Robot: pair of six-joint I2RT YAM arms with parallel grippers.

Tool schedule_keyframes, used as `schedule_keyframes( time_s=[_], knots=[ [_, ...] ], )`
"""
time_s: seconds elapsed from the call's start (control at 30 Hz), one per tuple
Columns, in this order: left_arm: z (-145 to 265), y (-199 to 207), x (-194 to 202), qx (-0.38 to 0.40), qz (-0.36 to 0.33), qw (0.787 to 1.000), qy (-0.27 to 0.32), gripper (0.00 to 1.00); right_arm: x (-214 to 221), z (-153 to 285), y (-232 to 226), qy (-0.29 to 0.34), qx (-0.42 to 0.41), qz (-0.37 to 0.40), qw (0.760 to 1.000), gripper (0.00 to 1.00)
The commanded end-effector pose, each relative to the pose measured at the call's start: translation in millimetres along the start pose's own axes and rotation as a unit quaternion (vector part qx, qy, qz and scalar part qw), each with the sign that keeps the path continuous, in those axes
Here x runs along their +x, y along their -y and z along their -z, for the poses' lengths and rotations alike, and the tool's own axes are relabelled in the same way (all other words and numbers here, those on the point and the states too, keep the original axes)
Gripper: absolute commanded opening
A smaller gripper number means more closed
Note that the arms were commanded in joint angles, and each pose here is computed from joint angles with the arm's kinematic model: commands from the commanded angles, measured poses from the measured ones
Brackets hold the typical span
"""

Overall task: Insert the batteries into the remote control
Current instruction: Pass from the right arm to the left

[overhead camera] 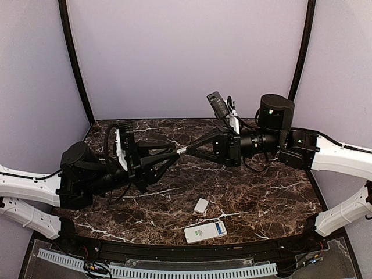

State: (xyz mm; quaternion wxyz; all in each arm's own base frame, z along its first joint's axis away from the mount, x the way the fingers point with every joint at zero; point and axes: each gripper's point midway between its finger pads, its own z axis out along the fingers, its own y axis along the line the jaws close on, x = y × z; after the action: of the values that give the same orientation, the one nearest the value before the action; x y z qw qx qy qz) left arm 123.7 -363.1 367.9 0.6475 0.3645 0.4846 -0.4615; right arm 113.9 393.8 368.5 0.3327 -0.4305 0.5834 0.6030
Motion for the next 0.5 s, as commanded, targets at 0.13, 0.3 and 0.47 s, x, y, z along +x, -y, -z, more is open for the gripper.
schedule_keyframes(
  time_s=[0.13,0.3,0.47],
  knots=[
    [-1.8,0.6,3.1,0.003,-0.003,1.0,-0.008,0.13,-4.5,0.3,-9.4,0.01,-0.016,0.015,1.0,0.0],
    [-2.7,1.7,3.0,0.006,-0.005,1.0,-0.009,0.04,-1.7,-0.1,-7.8,0.005,-0.014,0.011,1.0,0.0],
    [-1.7,1.6,6.1,0.006,-0.006,1.0,-0.013,0.0,3.9,-0.5,-6.4,-0.012,-0.01,0.005,1.0,0.0]
  ],
)
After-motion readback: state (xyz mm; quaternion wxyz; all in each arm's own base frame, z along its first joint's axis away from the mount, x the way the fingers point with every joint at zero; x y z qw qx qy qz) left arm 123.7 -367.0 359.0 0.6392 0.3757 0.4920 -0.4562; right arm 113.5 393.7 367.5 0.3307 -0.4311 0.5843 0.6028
